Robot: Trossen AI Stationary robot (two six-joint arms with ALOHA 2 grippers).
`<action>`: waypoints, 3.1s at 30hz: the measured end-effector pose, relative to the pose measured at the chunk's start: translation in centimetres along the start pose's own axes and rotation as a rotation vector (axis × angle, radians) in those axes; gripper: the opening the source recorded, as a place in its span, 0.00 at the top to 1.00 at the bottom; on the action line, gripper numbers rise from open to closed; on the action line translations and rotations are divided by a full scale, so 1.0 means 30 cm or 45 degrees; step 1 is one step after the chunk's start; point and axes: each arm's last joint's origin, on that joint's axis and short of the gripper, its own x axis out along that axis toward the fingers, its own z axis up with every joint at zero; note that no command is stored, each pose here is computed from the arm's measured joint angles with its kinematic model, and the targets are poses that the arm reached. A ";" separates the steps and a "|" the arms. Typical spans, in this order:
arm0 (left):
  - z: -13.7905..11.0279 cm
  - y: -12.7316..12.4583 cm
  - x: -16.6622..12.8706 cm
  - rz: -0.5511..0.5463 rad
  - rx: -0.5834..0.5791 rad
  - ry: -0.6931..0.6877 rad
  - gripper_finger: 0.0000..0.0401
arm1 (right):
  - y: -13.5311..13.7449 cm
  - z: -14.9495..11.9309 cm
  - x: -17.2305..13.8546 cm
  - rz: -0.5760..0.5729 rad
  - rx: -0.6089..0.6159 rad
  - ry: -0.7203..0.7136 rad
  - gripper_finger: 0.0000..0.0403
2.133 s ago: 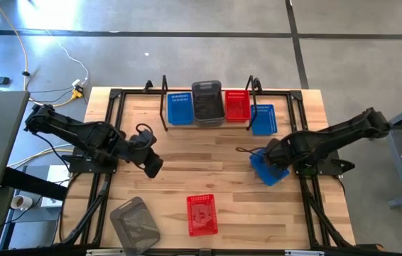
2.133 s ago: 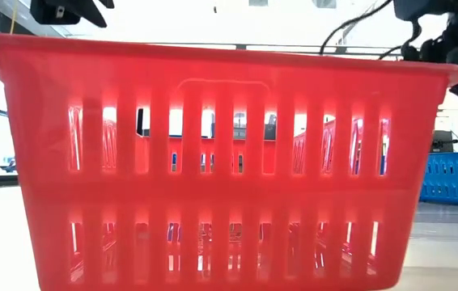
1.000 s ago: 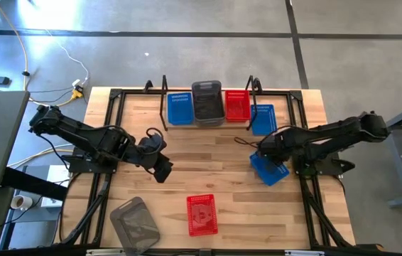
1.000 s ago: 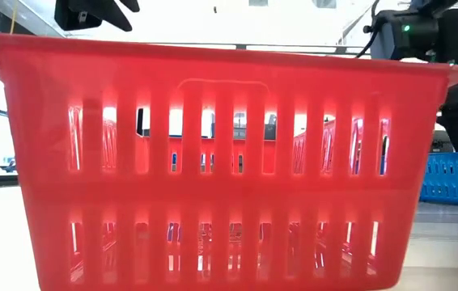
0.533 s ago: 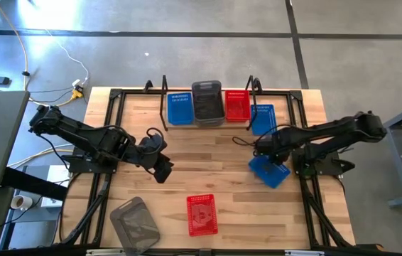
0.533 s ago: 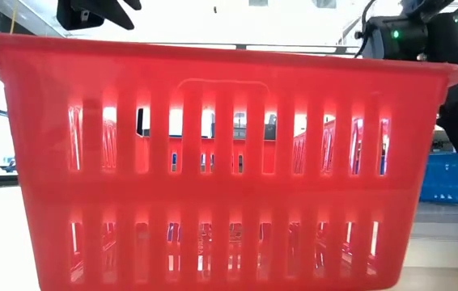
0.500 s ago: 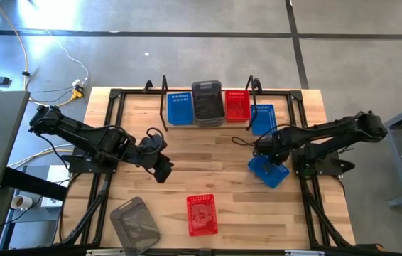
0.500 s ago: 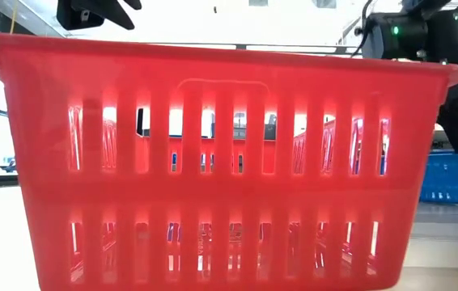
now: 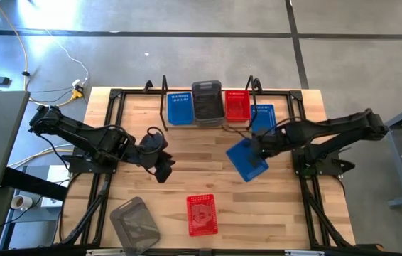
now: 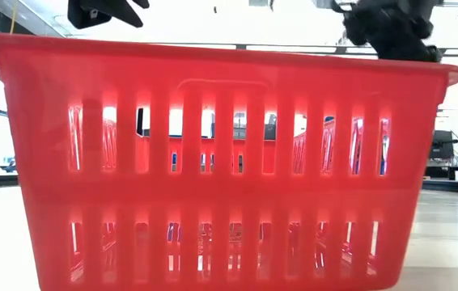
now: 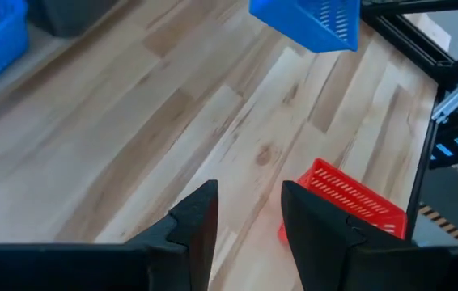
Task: Stack baskets on shelf by color
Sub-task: Stack the bottom blue bin on the blue bin on the shelf
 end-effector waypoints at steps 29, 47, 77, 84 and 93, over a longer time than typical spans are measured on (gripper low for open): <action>0.061 -0.059 -0.011 -0.098 0.712 -0.322 0.68 | 0.241 0.202 -0.035 0.402 0.335 -0.757 1.00; 0.022 -0.052 0.052 0.007 1.034 -0.152 0.68 | 0.350 0.222 0.202 0.415 0.490 -0.634 1.00; -0.066 -0.071 0.319 0.313 1.172 0.074 0.69 | 0.358 0.227 0.222 0.449 0.519 -0.597 1.00; -0.044 -0.052 0.327 0.357 1.145 0.066 0.80 | 0.365 0.231 0.219 0.486 0.522 -0.596 1.00; -0.042 -0.048 0.329 0.340 1.220 0.095 0.97 | 0.365 0.230 0.219 0.483 0.497 -0.592 1.00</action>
